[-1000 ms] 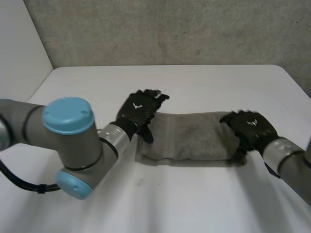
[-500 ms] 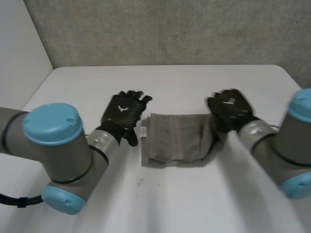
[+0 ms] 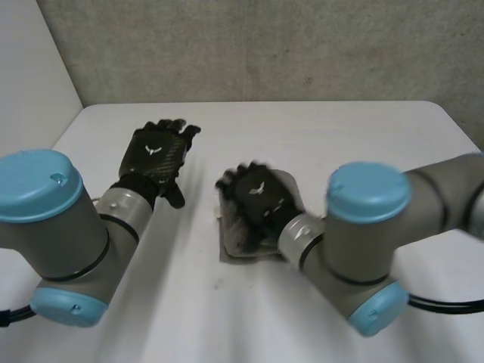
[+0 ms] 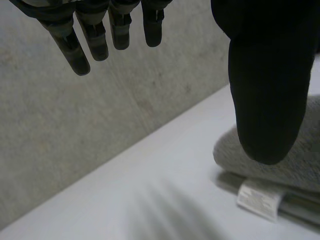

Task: Fold the towel.

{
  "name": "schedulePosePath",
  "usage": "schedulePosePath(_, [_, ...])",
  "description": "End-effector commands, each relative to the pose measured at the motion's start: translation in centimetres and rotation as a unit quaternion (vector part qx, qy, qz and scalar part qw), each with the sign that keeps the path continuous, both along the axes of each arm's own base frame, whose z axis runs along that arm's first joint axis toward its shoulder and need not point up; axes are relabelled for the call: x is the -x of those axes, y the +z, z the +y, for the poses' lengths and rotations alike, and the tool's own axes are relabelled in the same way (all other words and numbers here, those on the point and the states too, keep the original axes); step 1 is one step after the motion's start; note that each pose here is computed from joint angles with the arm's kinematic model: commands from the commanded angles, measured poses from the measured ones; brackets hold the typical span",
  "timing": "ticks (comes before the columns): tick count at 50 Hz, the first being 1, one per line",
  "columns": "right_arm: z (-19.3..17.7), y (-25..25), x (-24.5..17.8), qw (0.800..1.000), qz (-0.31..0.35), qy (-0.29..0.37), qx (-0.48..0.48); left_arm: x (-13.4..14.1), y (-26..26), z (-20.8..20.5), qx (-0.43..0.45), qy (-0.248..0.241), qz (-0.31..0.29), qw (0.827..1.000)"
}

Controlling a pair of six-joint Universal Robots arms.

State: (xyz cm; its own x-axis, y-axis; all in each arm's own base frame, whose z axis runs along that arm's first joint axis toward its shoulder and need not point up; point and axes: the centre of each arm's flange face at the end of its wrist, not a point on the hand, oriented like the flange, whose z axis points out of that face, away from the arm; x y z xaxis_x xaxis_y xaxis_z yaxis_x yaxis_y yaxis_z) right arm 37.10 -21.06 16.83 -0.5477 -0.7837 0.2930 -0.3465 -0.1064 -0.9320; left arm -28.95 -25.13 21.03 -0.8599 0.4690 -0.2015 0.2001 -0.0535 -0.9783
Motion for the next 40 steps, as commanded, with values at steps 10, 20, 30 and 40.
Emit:
schedulePosePath(10, [-5.9,5.4,7.4,0.981,-0.112,-0.143,-0.061,5.7,-0.8,-1.2,-0.064,-0.051,0.091,0.992])
schedulePosePath(20, [-7.4,-2.4,6.8,0.974,-0.045,-0.129,-0.180,6.8,-8.0,-1.0,-0.174,-0.057,0.034,0.983])
schedulePosePath(30, [-8.3,-2.7,5.9,0.977,-0.044,-0.121,-0.172,6.0,-7.6,-0.9,-0.179,-0.048,0.025,0.982])
schedulePosePath(40, [-9.0,10.5,7.8,0.979,-0.140,-0.148,-0.024,4.6,2.7,-0.8,-0.092,-0.048,0.080,0.991])
